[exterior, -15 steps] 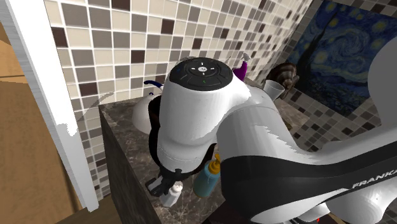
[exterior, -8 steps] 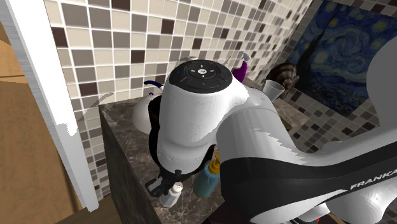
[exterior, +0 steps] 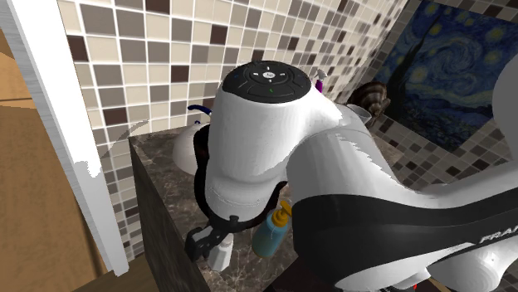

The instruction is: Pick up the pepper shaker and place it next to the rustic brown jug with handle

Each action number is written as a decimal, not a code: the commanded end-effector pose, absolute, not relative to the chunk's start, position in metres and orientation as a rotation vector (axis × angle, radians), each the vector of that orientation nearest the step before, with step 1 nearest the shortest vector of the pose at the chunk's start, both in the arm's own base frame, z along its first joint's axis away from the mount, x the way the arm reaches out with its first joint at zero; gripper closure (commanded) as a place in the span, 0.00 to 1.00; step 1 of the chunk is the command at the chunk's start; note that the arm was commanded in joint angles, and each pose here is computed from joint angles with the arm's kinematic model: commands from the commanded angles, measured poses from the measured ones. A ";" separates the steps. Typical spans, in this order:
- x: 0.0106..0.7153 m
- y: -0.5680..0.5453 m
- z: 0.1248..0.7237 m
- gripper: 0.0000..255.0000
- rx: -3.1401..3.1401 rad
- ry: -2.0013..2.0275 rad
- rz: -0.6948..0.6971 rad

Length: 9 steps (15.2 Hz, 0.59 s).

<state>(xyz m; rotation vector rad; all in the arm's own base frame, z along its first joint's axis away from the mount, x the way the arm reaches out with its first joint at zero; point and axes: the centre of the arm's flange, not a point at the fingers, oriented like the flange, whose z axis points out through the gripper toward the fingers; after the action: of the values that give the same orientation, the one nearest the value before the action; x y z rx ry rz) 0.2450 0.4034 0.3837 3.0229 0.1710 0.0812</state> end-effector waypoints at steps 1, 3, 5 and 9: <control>0.244 0.405 0.406 0.00 3.022 0.171 0.079; 0.243 0.406 0.416 0.00 3.022 0.171 0.079; 0.243 0.406 0.416 0.00 3.022 0.171 0.079; 0.243 0.406 0.416 0.00 3.022 0.171 0.079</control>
<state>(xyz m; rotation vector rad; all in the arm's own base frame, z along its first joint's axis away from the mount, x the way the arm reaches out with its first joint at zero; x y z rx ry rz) 0.2434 0.4064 0.4160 3.0218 0.1712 0.0795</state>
